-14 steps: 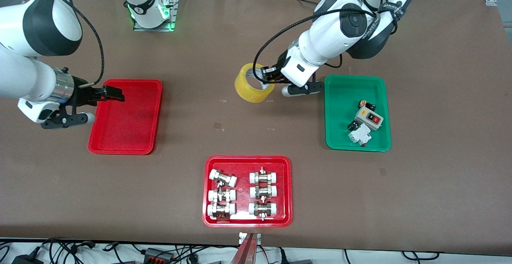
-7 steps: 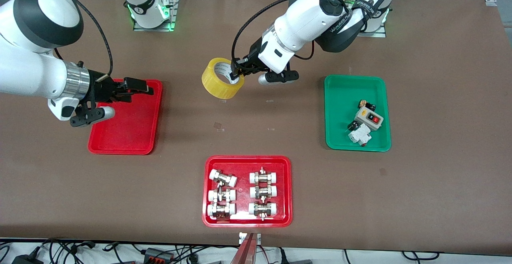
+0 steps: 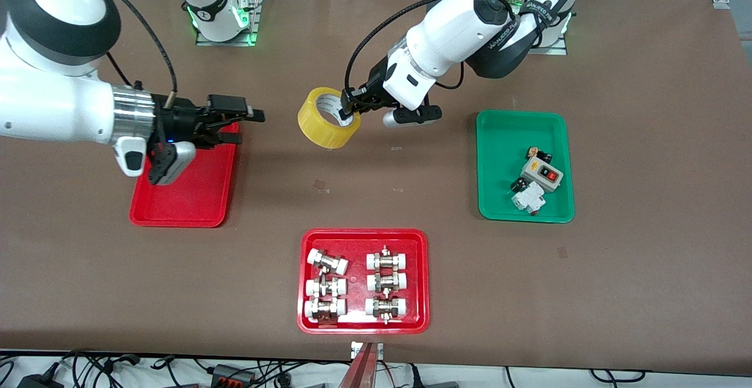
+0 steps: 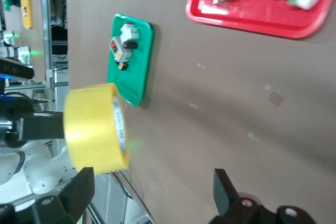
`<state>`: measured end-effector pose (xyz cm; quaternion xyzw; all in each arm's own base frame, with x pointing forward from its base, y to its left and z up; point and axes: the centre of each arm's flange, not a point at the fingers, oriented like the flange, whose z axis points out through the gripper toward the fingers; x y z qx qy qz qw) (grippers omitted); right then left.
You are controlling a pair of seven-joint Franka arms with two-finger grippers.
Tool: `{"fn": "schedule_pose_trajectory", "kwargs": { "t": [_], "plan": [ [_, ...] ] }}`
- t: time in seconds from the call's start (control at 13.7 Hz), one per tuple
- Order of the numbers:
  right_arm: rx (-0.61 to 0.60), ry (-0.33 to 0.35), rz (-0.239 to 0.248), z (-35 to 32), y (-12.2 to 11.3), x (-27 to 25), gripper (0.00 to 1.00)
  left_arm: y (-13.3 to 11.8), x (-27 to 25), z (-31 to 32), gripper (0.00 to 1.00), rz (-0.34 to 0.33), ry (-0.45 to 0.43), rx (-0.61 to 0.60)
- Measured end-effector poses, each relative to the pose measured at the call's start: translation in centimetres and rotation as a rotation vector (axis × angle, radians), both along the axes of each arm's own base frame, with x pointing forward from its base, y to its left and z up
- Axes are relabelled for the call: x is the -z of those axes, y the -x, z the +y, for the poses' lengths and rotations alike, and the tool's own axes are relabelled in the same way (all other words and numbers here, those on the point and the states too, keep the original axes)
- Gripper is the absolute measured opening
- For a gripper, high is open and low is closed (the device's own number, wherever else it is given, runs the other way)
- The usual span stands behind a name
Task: Left arm passes tape to right arm into tray
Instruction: 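Hold the tape with the left gripper while the right gripper grasps it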
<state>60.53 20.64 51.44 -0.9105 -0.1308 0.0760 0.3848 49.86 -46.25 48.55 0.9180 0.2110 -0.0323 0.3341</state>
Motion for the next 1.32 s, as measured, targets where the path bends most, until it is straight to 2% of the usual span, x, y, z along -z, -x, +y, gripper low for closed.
{"fn": "schedule_pose_trajectory", "kwargs": {
  "t": [0.37, 0.58, 1.32],
  "plan": [
    [-0.049, -0.025, -0.038, 5.7, 0.4, -0.2, 1.0, 0.0, 0.0, 0.0, 0.22, 0.001, 0.001, 0.0],
    [-0.042, -0.067, -0.03, 6.4, 0.0, -0.3, 1.0, 0.0, 0.0, 0.0, 0.22, 0.003, 0.002, -0.001],
    [-0.082, -0.067, 0.005, 9.2, 0.6, 2.0, 1.0, 0.0, 0.0, 0.0, 0.22, 0.004, 0.002, -0.004]
  ]
}}
